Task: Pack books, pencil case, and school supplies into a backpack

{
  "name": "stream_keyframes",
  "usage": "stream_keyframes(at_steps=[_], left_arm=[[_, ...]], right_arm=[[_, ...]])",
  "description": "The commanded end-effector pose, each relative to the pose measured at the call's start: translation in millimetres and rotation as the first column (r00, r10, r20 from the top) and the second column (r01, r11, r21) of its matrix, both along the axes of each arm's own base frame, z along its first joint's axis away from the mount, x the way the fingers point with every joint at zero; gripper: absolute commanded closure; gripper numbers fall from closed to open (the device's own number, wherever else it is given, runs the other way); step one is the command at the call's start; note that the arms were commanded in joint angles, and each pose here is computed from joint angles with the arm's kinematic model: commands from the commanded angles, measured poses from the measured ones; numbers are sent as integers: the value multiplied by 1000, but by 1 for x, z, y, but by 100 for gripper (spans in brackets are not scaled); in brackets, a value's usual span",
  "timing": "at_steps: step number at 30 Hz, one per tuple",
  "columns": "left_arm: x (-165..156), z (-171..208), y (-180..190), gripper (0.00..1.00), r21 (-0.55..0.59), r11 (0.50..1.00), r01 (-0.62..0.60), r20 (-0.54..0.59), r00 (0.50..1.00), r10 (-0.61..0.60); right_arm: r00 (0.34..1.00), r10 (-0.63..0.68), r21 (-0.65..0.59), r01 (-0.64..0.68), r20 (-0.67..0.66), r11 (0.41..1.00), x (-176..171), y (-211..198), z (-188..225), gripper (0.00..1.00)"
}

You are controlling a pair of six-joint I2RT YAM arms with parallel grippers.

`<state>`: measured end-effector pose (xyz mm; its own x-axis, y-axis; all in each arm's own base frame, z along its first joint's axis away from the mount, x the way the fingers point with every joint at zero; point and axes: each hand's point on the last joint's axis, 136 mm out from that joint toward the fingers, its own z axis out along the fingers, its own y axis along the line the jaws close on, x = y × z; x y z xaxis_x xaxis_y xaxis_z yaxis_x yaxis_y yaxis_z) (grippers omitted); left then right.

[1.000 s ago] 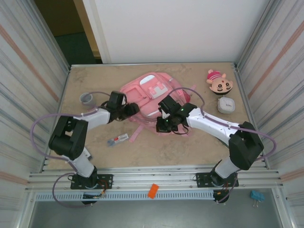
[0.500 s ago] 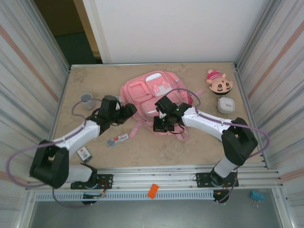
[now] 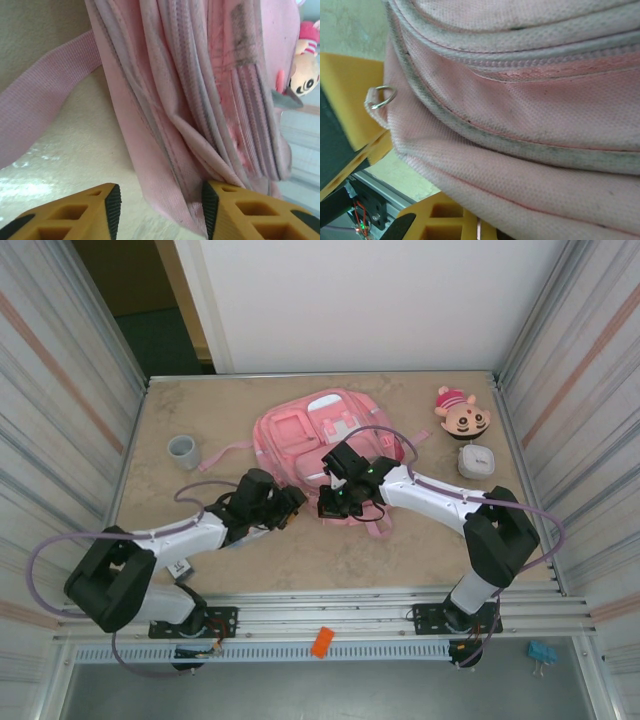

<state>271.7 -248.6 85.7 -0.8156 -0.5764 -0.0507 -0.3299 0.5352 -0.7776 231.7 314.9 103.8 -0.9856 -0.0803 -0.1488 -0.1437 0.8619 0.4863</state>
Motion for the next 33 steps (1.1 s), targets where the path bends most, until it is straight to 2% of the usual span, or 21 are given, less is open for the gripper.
stream_keyframes(at_steps=[1, 8, 14, 19, 23, 30, 33], left_arm=[[23, 15, -6, 56, -70, 994, -79, 56, 995, 83], [37, 32, -35, 54, -169, 986, -18, 89, 995, 33], [30, 41, -30, 53, -183, 983, -13, 108, 994, 33], [18, 59, -18, 45, -162, 987, -3, 150, 988, 27], [14, 71, -15, 43, -133, 991, 27, 190, 982, -1], [22, 60, -24, 44, -132, 990, 40, 182, 983, -16], [25, 45, -31, 50, -129, 991, 44, 144, 989, -25]], right_arm=[[998, 59, 80, -58, -11, 995, -11, 18, 20, 100], [995, 96, 113, -91, -41, 989, -19, 24, 22, 100], [996, 79, 105, -75, -34, 992, -15, 19, 24, 100], [995, 87, 113, -81, -41, 990, -16, 21, 25, 100], [995, 92, 115, -87, -42, 990, -16, 22, 25, 100], [994, 102, 138, -97, -30, 986, -15, 27, 32, 100], [993, 116, 152, -111, -24, 982, -16, 29, 36, 100]])
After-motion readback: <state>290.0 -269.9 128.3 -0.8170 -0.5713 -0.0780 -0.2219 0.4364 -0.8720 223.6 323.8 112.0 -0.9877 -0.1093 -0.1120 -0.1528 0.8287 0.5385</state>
